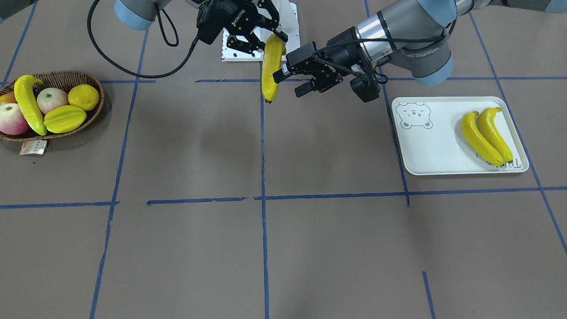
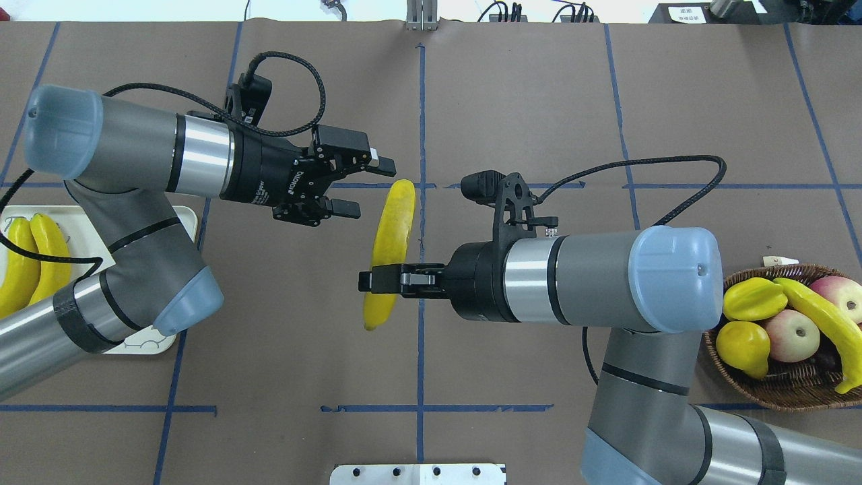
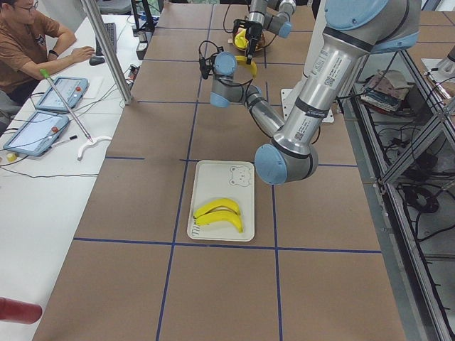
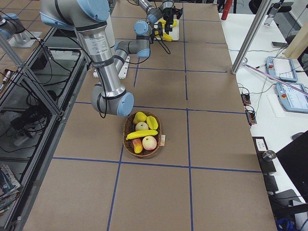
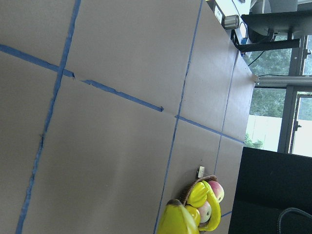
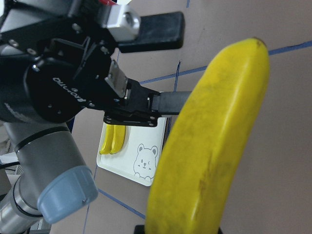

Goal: Transfer all bananas from basket to plate

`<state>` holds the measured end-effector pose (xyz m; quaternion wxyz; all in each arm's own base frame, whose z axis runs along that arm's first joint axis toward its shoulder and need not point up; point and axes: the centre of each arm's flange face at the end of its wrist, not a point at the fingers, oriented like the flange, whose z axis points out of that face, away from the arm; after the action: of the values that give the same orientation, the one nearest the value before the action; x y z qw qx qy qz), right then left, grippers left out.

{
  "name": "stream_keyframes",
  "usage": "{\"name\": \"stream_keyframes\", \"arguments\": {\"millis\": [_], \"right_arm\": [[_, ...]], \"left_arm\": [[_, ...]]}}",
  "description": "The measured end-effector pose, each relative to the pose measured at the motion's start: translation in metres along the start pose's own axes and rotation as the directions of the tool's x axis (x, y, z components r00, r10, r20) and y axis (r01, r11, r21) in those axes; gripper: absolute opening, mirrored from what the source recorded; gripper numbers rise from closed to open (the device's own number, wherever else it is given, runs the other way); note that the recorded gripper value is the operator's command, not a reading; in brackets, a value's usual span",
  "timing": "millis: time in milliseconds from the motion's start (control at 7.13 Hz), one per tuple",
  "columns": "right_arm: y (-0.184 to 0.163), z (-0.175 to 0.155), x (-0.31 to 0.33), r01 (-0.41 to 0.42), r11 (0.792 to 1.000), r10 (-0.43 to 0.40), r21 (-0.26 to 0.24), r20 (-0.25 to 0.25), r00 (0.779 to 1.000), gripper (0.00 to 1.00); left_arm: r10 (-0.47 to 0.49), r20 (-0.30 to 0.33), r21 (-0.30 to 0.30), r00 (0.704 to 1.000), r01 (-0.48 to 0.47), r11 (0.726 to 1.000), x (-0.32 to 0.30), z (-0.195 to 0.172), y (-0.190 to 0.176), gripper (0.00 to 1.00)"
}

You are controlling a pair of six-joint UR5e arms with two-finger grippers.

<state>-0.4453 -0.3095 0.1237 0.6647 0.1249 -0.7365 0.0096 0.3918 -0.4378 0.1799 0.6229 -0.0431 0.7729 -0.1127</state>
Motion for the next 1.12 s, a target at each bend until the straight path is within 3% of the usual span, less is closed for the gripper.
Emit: {"name": "stream_keyframes", "arguments": {"millis": [421, 561, 982, 1122], "right_arm": [[0.001, 0.001, -0.001, -0.003, 1.0, 0.003, -0.001, 0.003, 1.0, 0.02], [0.002, 0.001, -0.001, -0.004, 1.0, 0.004, -0.001, 0.003, 1.0, 0.02], [0.002, -0.001, -0.002, -0.006, 1.0, 0.006, -0.002, 0.006, 1.0, 0.03], [0.002, -0.001, -0.002, -0.005, 1.0, 0.005, -0.003, 0.008, 1.0, 0.22]], "left_arm": [[-0.027, -0.012, -0.032, 1.0, 0.026, 0.999, 0.002, 0.008, 0.018, 0.92], [-0.031, -0.012, -0.053, 0.999, 0.03, 0.998, 0.001, 0.014, 0.027, 0.86], [-0.046, -0.013, -0.077, 0.999, 0.045, 0.996, 0.0, 0.019, 0.039, 0.0], [-0.055, -0.014, -0.077, 0.998, 0.053, 0.996, 0.001, 0.018, 0.04, 0.0]]}}
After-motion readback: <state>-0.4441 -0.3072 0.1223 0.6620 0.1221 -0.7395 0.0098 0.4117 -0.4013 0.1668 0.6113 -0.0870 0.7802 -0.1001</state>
